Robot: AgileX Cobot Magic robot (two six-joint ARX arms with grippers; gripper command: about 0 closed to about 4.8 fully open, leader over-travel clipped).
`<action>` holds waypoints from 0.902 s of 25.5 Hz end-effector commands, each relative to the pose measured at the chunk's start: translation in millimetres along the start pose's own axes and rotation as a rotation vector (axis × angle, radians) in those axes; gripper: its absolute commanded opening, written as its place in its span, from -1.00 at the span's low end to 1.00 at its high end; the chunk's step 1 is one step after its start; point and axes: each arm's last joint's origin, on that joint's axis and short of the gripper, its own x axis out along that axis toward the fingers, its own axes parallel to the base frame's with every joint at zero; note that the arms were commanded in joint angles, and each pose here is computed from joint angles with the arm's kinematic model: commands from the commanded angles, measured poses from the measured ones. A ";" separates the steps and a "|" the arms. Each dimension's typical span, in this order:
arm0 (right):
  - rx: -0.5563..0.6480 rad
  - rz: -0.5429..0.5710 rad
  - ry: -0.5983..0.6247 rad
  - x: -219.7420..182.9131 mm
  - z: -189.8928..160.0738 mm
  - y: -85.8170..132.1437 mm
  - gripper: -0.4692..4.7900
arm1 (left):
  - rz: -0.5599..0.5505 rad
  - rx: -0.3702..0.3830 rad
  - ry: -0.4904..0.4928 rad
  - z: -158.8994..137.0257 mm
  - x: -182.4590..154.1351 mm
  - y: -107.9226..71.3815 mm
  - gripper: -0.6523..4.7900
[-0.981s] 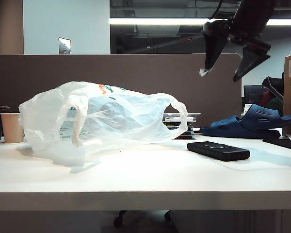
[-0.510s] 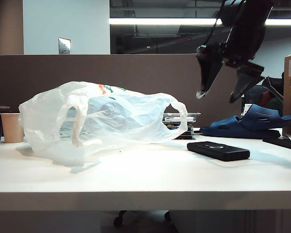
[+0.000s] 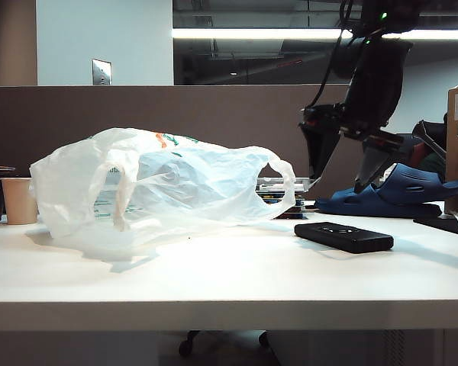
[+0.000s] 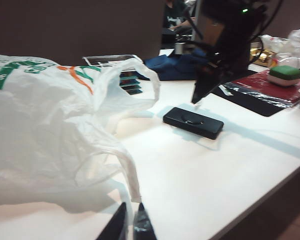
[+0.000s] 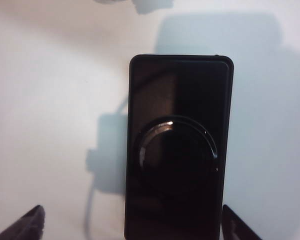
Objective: Put the power bank into the bag.
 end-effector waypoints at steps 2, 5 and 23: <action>-0.022 -0.035 -0.015 7.5 4.3 0.6 1.00 | -0.012 -0.001 0.002 0.7 -0.4 -0.6 -0.69; -0.020 -0.044 -0.007 16.1 5.2 -2.0 1.00 | -0.012 -0.002 0.002 0.7 -0.4 -0.6 -0.69; -0.039 -0.087 -0.001 49.5 10.7 -2.2 1.00 | -0.034 -0.010 0.012 -0.5 -0.5 -1.3 -0.68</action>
